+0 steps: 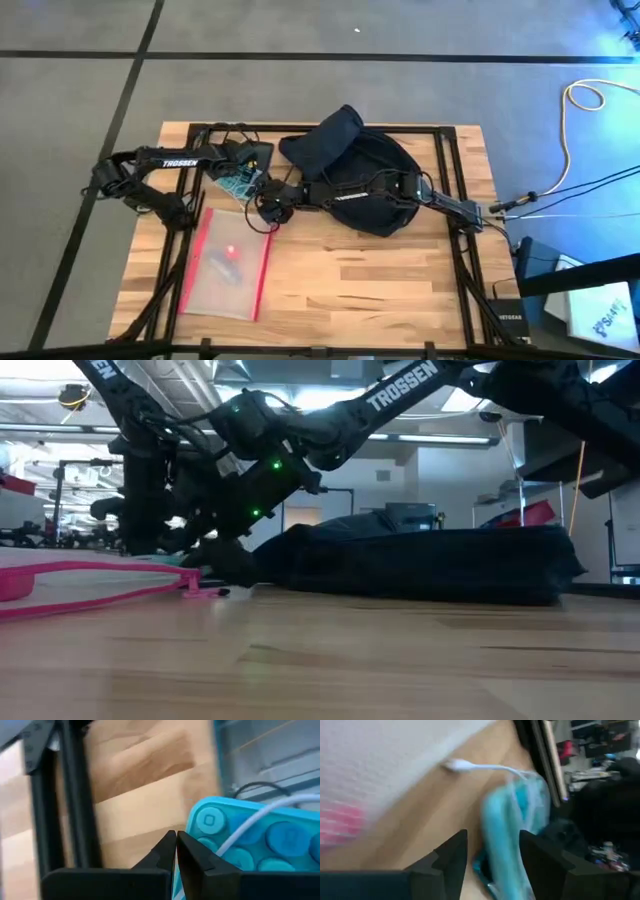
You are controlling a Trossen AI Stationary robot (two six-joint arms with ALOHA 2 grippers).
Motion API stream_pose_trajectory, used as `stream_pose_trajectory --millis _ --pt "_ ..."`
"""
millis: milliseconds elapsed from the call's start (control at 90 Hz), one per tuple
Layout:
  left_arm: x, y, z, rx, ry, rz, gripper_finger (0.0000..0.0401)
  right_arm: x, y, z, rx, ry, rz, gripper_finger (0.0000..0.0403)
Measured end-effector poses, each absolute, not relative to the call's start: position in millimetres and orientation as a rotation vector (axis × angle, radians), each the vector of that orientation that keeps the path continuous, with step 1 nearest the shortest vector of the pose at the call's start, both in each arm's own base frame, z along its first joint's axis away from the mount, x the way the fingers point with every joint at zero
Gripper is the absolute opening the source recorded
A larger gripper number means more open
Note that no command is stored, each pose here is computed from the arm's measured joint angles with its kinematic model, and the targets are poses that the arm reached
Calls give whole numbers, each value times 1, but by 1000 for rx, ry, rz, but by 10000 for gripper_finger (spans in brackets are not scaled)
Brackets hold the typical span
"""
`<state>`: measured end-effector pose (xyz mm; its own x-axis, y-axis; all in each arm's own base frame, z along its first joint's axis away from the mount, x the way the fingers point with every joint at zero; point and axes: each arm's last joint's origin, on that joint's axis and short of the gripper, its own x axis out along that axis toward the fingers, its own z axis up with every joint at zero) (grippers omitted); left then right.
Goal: Unpack backpack
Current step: Put the blue calculator into the zip bag
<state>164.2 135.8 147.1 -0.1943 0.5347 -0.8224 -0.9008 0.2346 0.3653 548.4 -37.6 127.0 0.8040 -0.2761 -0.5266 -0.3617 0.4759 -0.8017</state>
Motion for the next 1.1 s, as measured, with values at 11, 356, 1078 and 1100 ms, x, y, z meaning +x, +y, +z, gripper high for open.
stream_pose_trajectory --millis 11,356,1078,1100 --pt "165 135 147 -424 1151 1362 0 548 -38 127 -1097 669 50 161" --pt "176 122 146 -449 1145 1257 0 547 -39 125 -1114 696 84 161" --pt "182 114 146 -443 1141 1197 0 545 -28 118 -1140 737 89 124" --pt "182 114 146 -443 1141 1197 0 546 -26 118 -1137 731 87 124"
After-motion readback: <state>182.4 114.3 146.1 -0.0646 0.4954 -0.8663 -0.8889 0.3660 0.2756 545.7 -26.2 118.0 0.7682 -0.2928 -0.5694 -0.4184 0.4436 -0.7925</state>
